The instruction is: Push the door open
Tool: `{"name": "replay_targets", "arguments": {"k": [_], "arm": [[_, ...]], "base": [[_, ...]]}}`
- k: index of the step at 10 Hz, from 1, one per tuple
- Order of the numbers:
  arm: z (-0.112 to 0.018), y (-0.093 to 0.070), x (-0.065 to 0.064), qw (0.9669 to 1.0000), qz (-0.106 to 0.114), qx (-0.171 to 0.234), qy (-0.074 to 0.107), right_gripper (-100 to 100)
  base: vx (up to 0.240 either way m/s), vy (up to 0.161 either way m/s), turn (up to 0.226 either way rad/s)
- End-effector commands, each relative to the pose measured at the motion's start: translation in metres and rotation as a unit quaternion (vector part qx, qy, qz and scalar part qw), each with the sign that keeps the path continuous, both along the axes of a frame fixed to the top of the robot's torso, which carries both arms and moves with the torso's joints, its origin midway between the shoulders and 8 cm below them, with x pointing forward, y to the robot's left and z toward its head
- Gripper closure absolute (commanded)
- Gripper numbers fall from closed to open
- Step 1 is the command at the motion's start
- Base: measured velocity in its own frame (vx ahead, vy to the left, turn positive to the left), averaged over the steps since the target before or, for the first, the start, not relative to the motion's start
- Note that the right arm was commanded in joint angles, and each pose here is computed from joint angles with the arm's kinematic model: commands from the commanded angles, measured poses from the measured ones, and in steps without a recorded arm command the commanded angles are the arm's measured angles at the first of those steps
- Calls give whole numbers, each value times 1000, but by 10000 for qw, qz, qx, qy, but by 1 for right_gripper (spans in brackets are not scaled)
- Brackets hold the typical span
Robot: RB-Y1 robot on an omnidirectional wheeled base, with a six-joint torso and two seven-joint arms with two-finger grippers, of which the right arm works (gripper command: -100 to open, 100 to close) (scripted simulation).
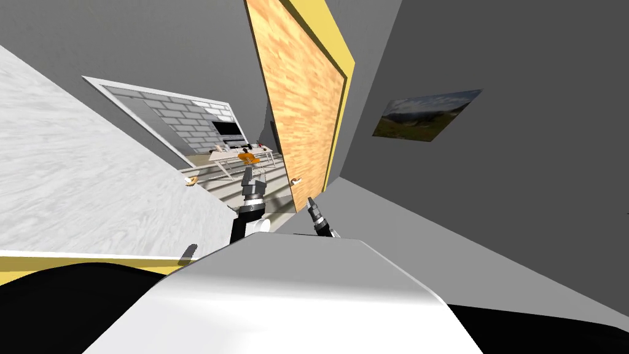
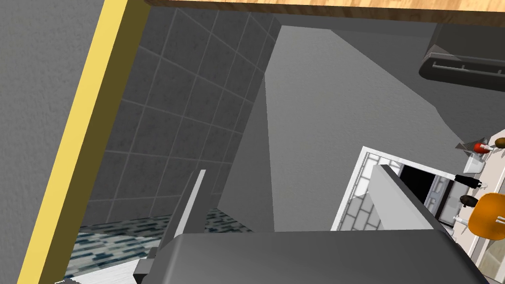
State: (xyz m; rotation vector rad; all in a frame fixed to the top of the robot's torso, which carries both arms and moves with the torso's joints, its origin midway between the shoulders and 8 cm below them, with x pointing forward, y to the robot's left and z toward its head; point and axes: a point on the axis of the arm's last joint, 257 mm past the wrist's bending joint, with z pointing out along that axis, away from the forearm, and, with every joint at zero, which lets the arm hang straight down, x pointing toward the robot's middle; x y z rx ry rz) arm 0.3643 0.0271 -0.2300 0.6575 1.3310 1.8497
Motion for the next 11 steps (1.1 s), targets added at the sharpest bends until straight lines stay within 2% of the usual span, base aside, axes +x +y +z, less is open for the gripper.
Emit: {"name": "replay_targets", "arguments": {"k": [1,2,3,5,6,11], "arm": [[-9,8,-4,9999,115,-39,80,-100],[-20,16,-9,9995,244,-92,173,-100],[-20,16,-9,9995,244,-92,173,-100],[-31,23,-14,9988,372,-150,265,-100],[-42,29,-19,9979,498,-212,356,-100],[-79,47,-38,9931,885,-440,638,-100]], "base": [[98,18,-41],[138,17,-67],[102,10,-31],[71,15,-35],[121,5,-77],[152,24,-58]]}}
